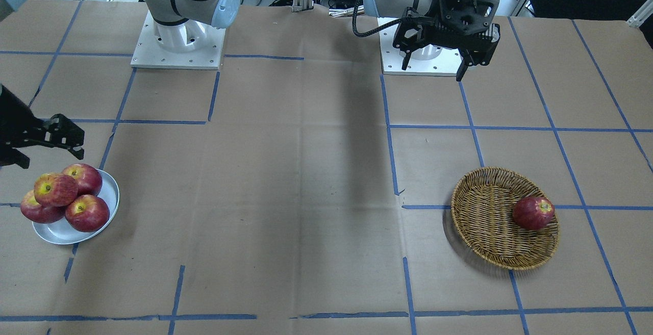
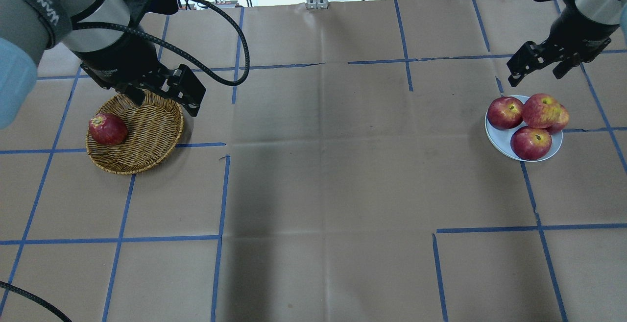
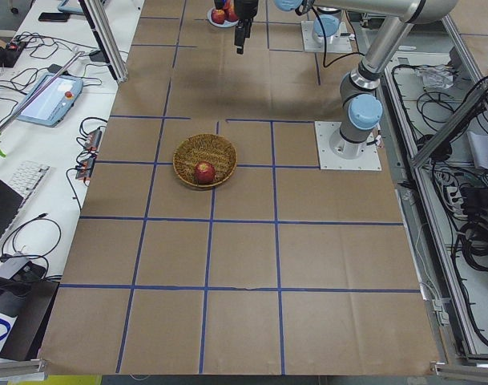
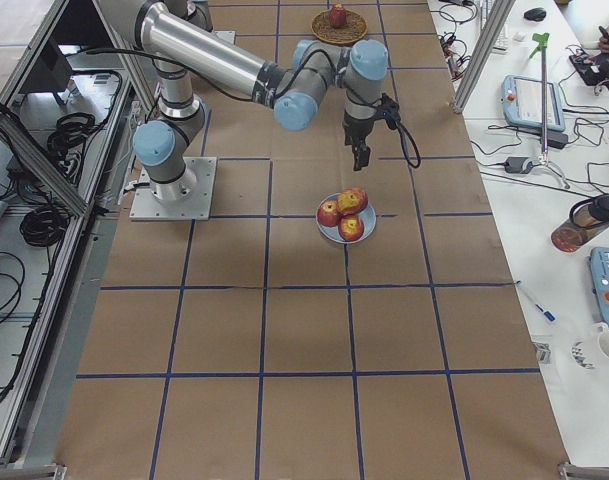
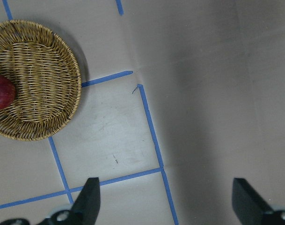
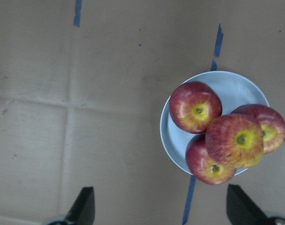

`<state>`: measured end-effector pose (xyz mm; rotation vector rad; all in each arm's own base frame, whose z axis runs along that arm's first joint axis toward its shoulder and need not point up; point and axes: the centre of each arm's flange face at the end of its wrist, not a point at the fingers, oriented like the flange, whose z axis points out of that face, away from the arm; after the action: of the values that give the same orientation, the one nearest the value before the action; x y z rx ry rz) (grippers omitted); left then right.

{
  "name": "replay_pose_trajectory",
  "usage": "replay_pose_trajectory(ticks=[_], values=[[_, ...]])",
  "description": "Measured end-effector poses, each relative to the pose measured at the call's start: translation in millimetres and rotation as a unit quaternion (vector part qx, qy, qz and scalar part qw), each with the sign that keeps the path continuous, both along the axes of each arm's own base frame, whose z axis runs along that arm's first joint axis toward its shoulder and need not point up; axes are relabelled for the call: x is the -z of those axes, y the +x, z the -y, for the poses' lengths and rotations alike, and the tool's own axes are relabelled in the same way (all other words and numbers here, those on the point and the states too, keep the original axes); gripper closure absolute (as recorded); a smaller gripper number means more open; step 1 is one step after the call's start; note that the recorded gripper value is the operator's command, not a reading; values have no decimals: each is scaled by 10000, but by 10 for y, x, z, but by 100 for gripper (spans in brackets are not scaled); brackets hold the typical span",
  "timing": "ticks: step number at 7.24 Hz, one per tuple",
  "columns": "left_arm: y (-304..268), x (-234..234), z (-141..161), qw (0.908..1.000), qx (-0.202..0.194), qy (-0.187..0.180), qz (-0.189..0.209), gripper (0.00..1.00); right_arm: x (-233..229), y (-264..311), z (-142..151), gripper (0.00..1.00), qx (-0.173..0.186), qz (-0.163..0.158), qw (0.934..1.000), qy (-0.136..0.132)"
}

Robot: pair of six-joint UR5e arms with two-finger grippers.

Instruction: Transfer apple from basket to plate

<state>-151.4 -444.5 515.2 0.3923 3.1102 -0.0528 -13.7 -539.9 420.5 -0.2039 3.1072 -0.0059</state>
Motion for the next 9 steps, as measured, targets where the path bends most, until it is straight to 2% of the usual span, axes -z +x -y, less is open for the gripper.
replay_pose_trajectory(ticks=[1,3,6,9], values=[[0,3,2,10000,-1,4,-2,1,-185,427,-138,0,224,-29,9997,-47],[3,5,6,10000,-6,6,-7,1,-396,1117,-419,0,407,-75,9990,-143],[5,8,9,10000,-10,10,-8,1,-444,1346,-630,0,400,-75,9991,-154],[4,11,13,10000,-16,9,-14,1,-474,1371,-658,0,389,-52,9991,-176]])
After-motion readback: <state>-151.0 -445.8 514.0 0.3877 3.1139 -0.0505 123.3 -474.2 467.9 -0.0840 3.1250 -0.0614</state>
